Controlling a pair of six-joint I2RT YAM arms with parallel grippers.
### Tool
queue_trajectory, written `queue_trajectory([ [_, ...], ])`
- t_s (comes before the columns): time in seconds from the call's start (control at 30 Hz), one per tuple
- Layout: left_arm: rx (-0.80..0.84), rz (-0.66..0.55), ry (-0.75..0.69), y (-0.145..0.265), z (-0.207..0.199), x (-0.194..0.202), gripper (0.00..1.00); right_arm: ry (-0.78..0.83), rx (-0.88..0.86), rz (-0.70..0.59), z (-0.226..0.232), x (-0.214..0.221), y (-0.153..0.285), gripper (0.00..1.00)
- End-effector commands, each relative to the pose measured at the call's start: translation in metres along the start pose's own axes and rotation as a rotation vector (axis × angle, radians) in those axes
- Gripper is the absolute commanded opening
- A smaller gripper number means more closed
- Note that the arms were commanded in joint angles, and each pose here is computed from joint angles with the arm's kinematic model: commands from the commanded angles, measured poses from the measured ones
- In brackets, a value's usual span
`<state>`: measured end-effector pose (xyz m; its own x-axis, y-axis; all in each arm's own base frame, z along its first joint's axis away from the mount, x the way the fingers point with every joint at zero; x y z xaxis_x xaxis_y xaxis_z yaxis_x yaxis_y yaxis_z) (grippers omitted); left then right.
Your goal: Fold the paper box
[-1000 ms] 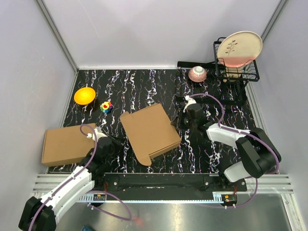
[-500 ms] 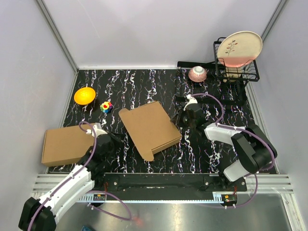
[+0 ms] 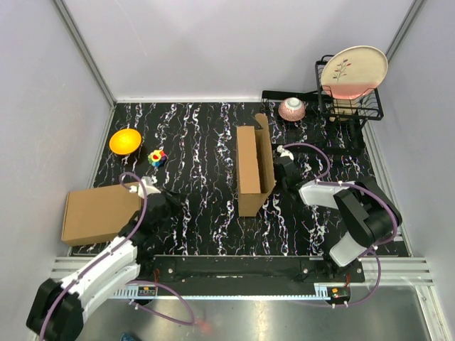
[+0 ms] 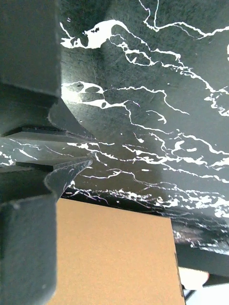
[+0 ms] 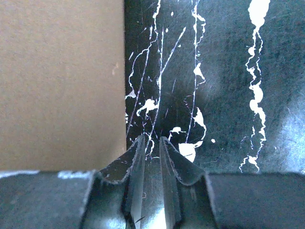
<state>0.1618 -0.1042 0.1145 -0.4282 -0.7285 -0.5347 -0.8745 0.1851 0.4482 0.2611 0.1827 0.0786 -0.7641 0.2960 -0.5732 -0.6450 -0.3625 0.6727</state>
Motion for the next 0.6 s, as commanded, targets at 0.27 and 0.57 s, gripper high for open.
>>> queue_trajectory([
  [0.27, 0.168, -0.033, -0.021, -0.037, -0.077, -0.027, 0.23, 0.037, 0.112, 0.092, -0.013, 0.012, 0.008, 0.27],
  [0.57, 0.274, 0.042, -0.058, -0.077, -0.145, -0.029, 0.26, 0.027, 0.142, 0.022, -0.005, -0.006, 0.023, 0.31],
])
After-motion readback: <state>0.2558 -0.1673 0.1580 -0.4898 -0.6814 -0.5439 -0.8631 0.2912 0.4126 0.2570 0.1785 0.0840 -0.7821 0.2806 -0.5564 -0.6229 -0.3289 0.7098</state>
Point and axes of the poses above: each gripper's point midway between its finger pads, its own y axis back along the fingers, its own z axis along the line the jaws close on, x = y × z, the point moved 9 cm from there along y, back along the fingers, and after that the axes turned 3 degrees about -y, right-handed, at the moved point
